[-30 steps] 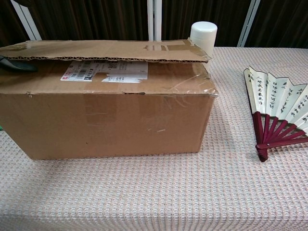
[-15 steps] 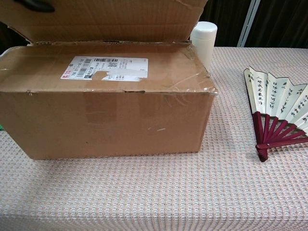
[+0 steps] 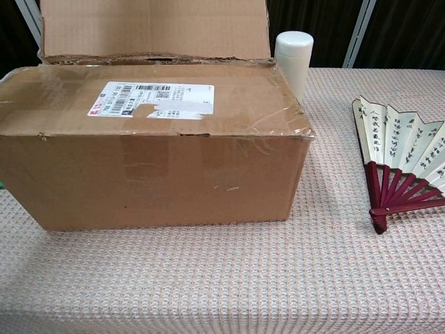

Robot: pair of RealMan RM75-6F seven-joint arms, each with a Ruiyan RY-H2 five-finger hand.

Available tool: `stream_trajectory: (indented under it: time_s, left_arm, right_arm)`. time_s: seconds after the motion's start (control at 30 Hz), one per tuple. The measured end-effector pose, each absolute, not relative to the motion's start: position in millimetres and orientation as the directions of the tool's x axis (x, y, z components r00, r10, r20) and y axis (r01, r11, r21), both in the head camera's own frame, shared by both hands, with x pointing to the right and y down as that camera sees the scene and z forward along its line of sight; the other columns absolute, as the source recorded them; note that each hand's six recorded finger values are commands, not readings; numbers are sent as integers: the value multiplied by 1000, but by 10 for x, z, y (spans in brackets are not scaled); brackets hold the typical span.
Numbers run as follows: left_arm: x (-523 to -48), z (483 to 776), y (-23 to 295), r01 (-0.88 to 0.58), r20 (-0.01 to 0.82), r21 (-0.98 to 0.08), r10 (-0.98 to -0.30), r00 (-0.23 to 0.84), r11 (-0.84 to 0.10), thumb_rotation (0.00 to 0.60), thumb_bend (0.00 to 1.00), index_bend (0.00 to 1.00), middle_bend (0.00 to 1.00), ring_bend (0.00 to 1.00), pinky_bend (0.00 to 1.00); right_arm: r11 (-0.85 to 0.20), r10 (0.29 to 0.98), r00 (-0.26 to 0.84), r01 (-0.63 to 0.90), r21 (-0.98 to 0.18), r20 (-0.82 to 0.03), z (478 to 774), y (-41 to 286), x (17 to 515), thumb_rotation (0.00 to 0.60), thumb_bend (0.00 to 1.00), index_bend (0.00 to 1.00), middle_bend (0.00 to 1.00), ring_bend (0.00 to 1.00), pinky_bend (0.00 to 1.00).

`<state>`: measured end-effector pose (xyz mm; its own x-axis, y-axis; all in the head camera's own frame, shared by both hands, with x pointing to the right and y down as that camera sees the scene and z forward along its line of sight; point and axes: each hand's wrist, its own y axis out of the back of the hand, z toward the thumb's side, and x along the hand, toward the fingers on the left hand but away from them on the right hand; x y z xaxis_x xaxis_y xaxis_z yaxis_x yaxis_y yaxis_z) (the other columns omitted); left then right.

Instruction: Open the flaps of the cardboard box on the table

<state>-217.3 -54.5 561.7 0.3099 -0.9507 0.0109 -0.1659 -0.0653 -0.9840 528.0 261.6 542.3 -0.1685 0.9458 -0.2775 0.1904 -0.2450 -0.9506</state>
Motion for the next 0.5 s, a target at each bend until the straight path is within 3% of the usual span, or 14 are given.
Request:
stream_trajectory:
  time_s: [0.27, 0.5]
  left_arm:
    - [-2541, 5507, -213, -164, 57, -980, -954, 294, -109, 600, 60, 42, 95, 69, 166]
    - [-3499, 5339, 497, -168, 195, -958, -959, 205, -231, 600, 45, 56, 106, 68, 166]
  right_arm:
    - [-255, 959, -75, 192, -948, -273, 5437, 2428, 5029, 600, 324, 0, 0, 0, 0]
    - [-299, 953, 123, 259, -918, -276, 5356, 2095, 4491, 600, 299, 0, 0, 0, 0]
